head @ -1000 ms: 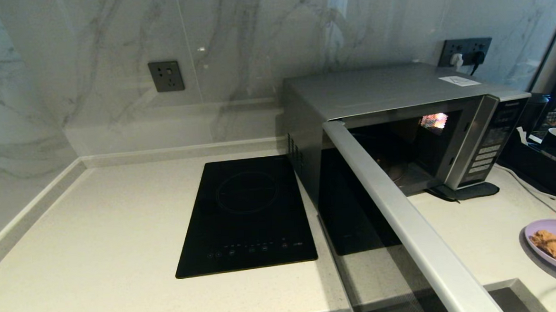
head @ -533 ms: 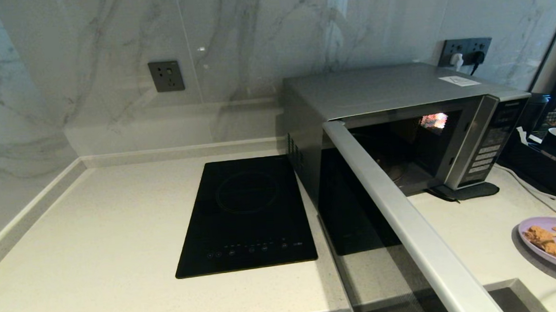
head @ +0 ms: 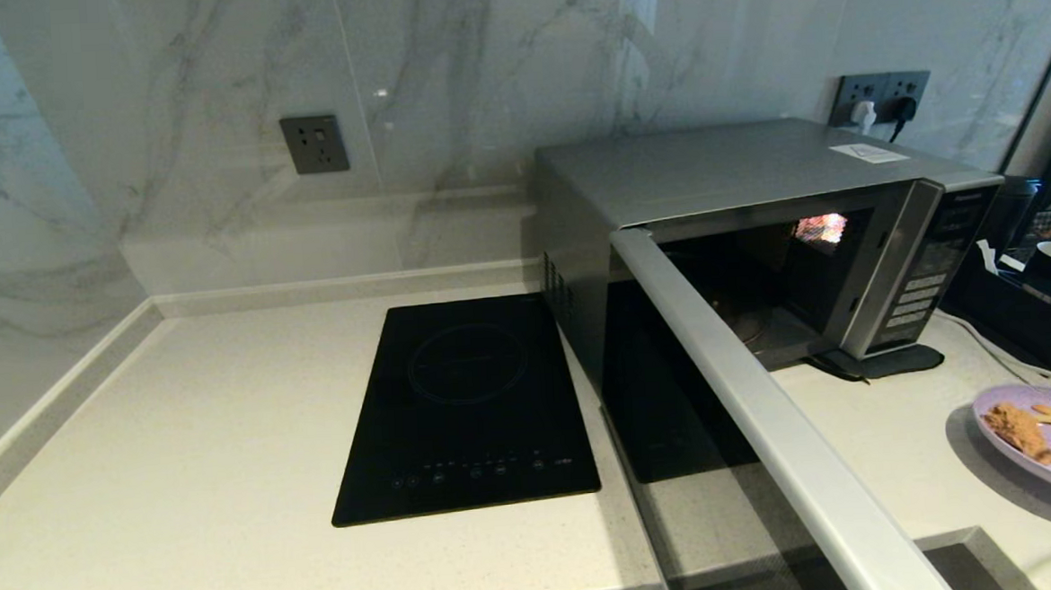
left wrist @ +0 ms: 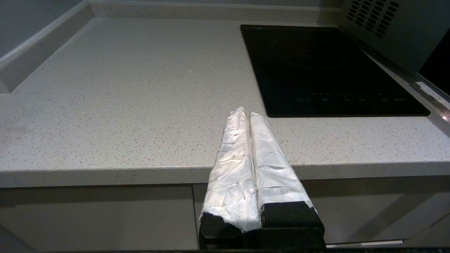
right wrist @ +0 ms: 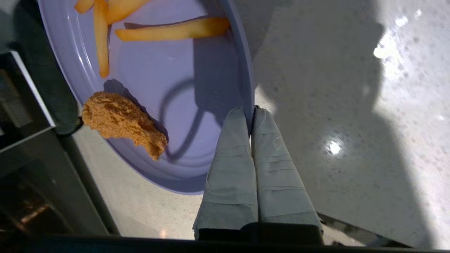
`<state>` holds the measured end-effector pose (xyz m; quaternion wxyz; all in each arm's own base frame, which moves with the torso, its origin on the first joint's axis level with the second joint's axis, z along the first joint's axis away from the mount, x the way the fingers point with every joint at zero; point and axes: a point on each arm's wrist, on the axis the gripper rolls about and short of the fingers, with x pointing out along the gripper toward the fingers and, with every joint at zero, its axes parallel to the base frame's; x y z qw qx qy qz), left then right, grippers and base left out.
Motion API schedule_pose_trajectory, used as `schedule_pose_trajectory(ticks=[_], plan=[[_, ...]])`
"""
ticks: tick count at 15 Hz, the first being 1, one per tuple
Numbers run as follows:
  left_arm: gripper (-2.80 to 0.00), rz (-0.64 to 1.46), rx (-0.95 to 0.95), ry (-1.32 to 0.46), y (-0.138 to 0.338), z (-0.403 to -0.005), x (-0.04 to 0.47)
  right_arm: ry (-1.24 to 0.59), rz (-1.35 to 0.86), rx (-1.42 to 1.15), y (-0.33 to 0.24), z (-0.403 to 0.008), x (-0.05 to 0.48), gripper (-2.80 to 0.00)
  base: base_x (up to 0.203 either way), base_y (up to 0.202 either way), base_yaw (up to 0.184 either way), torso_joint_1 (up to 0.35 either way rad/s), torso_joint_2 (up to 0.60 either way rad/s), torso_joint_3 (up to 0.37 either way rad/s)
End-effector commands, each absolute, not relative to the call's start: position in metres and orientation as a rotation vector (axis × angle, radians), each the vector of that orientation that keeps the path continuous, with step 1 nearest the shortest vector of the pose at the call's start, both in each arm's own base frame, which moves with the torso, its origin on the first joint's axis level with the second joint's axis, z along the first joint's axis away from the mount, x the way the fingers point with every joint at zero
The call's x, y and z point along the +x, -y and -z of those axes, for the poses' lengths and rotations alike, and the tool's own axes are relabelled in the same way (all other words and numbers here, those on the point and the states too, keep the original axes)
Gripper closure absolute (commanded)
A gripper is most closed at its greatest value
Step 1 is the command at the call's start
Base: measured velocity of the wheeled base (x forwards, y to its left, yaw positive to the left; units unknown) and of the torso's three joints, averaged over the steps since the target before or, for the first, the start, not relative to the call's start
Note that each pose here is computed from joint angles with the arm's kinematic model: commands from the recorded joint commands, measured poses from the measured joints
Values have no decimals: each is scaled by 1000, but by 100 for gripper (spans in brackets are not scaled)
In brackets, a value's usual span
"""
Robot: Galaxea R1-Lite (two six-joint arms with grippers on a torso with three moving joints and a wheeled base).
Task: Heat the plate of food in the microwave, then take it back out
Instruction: Put the plate in the microwave oven
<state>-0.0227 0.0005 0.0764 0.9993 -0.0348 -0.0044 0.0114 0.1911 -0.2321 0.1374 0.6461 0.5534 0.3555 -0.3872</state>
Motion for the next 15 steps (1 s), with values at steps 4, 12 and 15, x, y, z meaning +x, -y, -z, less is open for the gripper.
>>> schedule_pose_trajectory(ticks=[4,12,15], plan=[[0,-24,-71,9,0,-76,-23,-765,737,1229,227,-148,189,0,0,0,0,0,0,0],[0,-24,-72,9,0,-76,-23,-796,499,1150,186,-169,214,0,0,0,0,0,0,0],[0,-24,-72,9,0,-76,-23,-811,440,1123,170,-175,224,0,0,0,0,0,0,0]])
